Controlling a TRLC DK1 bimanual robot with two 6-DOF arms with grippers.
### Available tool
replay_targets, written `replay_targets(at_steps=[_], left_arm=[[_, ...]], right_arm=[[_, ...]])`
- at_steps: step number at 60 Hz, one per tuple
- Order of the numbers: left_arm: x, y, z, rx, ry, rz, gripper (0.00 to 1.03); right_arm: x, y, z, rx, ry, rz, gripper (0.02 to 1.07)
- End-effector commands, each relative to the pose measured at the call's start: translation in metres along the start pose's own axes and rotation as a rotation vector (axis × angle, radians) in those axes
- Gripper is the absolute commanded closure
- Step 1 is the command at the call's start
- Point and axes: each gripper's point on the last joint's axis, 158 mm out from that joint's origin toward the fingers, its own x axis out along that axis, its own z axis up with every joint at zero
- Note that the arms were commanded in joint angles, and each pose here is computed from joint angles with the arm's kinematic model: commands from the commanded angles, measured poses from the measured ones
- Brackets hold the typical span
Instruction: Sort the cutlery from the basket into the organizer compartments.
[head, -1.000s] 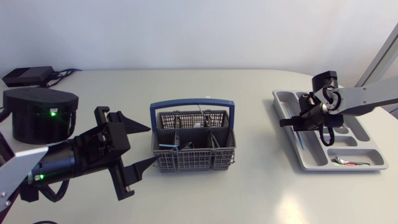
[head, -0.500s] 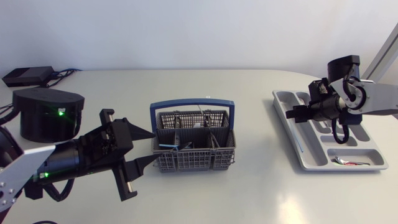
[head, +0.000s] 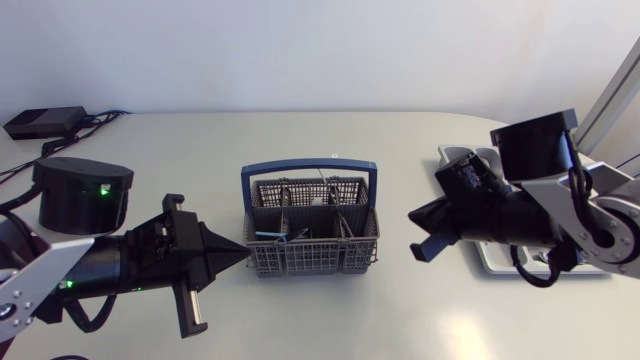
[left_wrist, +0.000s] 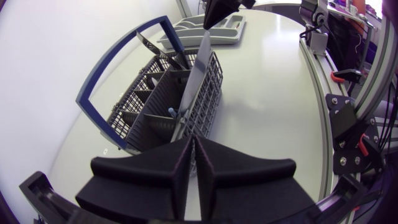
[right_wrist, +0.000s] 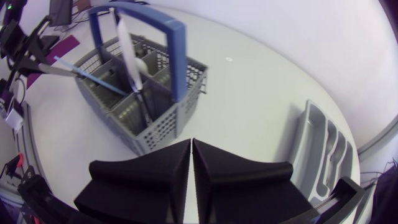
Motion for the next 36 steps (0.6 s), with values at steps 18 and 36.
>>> replay_targets(at_steps=[18,36], left_arm=[[0.023,-0.027,-0.033,-0.021,0.078,-0.147,1.0],[0.041,-0.012,-0.033,-0.016,0.067,-0.129,1.0]], right_arm=[[-0.001,0.086,-0.028,-0.144,0.048,0.259,1.01],[0.024,0.087,-0.025,-0.152,0.064,0.26,1.01]])
